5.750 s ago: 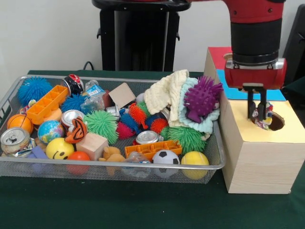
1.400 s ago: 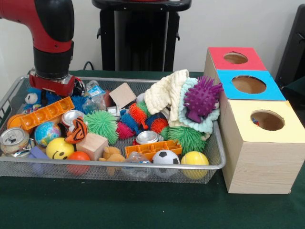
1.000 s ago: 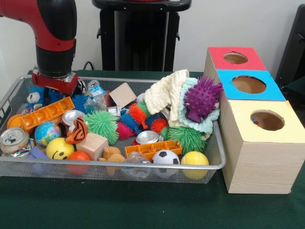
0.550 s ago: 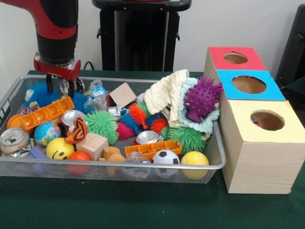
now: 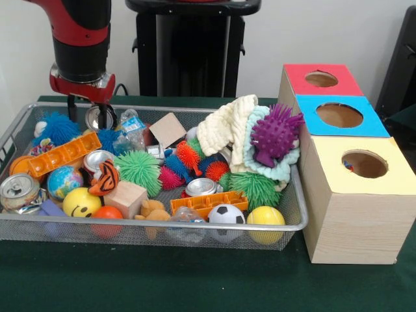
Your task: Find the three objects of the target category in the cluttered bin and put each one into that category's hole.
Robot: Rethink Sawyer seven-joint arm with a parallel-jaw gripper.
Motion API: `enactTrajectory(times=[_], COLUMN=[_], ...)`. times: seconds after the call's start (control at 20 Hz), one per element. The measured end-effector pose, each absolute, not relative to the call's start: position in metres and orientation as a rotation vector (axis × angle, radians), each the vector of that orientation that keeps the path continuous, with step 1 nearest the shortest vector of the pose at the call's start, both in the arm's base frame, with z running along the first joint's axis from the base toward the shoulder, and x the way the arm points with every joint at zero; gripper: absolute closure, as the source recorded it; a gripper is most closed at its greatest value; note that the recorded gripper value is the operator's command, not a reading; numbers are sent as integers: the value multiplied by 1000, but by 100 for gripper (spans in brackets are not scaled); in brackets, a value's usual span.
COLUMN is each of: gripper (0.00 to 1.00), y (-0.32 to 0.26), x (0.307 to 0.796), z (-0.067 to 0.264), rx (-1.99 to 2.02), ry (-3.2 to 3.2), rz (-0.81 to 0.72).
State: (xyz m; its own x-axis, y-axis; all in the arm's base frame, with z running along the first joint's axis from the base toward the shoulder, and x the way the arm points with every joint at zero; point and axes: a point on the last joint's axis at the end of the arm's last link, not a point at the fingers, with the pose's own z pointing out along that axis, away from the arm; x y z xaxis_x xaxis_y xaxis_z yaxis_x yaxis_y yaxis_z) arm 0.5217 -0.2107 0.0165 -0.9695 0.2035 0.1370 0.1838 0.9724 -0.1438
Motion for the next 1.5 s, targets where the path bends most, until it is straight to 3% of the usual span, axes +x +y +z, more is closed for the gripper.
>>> enactTrajectory(times=[1.5], gripper=[0], y=[-241], x=[570], z=[46], rx=[-304], ry=[-3019], rz=[284])
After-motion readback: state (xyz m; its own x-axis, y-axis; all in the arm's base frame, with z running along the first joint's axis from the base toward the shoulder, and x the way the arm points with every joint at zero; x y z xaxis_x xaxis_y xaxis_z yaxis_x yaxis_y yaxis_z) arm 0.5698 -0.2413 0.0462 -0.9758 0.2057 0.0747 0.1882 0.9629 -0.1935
